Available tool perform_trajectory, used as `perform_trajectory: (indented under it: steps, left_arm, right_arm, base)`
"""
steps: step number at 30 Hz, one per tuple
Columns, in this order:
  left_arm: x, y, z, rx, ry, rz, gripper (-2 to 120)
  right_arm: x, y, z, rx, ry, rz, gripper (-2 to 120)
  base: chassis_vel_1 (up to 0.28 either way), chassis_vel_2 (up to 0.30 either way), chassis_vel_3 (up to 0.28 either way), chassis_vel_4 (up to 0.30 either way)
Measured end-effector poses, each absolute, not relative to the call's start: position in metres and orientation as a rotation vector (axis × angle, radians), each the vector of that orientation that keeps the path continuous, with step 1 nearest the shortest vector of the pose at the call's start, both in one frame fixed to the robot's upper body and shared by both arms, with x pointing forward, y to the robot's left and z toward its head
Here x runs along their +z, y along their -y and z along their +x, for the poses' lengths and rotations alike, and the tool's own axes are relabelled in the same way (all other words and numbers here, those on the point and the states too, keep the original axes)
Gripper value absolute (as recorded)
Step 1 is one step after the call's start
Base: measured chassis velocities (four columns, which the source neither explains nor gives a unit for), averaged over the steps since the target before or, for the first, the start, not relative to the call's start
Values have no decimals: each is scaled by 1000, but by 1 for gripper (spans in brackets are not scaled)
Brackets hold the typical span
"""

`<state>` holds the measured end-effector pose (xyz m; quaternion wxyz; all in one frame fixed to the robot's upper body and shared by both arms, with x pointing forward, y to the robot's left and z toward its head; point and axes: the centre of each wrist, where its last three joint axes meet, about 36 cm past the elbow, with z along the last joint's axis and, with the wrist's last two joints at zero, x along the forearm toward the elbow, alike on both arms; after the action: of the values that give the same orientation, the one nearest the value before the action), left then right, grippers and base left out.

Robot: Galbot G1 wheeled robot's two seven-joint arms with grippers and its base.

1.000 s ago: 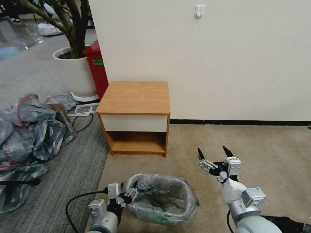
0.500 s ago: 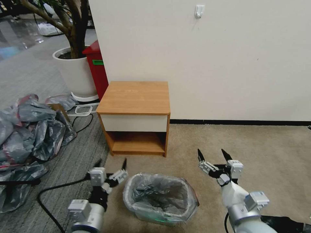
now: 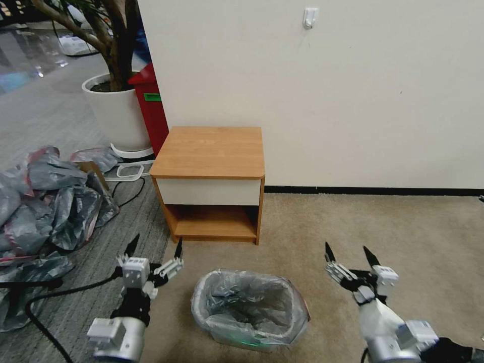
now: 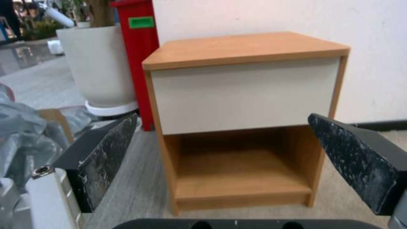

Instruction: Pick up the garbage bag from the table and place it over the trash can.

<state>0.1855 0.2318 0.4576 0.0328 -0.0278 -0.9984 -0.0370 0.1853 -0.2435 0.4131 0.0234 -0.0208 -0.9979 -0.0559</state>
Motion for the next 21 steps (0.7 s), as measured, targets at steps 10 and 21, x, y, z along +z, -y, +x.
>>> perform_trajectory:
  steps: [10, 21]
  left_arm:
    - [460, -231, 183, -122, 3072, -86, 100]
    - [460, -231, 184, -120, 3072, -84, 100]
  right_arm:
    - [414, 244, 184, -164, 3096, -64, 100]
    - [414, 244, 184, -165, 3095, -61, 100]
  base:
    - [0, 0, 0, 0]
    - [0, 0, 0, 0]
